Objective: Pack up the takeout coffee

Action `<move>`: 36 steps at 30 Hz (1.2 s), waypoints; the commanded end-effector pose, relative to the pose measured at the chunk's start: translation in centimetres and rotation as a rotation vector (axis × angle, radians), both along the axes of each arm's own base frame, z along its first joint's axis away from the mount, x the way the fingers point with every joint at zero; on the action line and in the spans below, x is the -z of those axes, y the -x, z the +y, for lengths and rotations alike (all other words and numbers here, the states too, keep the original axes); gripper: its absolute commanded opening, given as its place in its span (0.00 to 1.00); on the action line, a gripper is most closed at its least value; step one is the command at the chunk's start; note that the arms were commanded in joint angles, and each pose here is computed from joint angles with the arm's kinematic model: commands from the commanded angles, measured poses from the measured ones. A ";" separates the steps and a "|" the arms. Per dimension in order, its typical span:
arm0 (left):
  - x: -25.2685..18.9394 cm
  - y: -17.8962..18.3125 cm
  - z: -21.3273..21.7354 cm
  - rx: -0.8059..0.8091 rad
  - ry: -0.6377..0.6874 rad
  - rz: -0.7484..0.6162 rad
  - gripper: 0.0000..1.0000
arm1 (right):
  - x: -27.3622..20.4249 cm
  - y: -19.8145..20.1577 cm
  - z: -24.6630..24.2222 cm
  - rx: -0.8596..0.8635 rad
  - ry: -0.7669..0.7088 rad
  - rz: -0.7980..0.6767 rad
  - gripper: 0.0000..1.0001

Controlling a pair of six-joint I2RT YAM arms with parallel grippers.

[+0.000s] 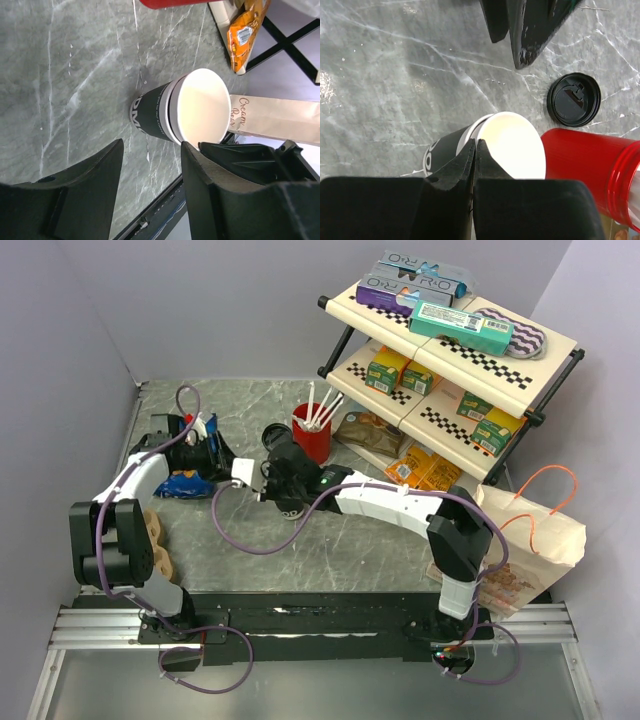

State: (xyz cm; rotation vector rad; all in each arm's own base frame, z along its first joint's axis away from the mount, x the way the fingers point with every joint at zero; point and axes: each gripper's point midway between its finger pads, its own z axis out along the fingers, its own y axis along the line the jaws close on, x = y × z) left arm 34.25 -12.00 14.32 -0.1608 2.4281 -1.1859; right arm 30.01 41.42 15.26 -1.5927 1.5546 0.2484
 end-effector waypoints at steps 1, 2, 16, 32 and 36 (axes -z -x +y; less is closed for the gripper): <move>-2.1 -0.6 0.3 0.018 0.028 -0.061 0.55 | -5.3 -0.6 -0.2 0.051 -0.130 -0.065 0.00; -2.1 -0.5 0.4 0.016 0.029 -0.059 0.55 | -5.1 -0.6 -0.4 0.055 -0.124 -0.060 0.00; -2.8 -0.6 0.5 0.009 0.044 -0.081 0.55 | -3.2 2.9 -3.0 0.057 -0.069 0.062 0.02; -3.4 0.2 -2.1 0.102 0.138 -0.065 0.55 | -3.3 3.7 -1.9 0.008 -0.079 0.046 0.00; -3.3 0.3 -4.2 0.167 0.092 -0.042 0.51 | -3.1 4.2 -1.9 -0.011 -0.070 0.048 0.00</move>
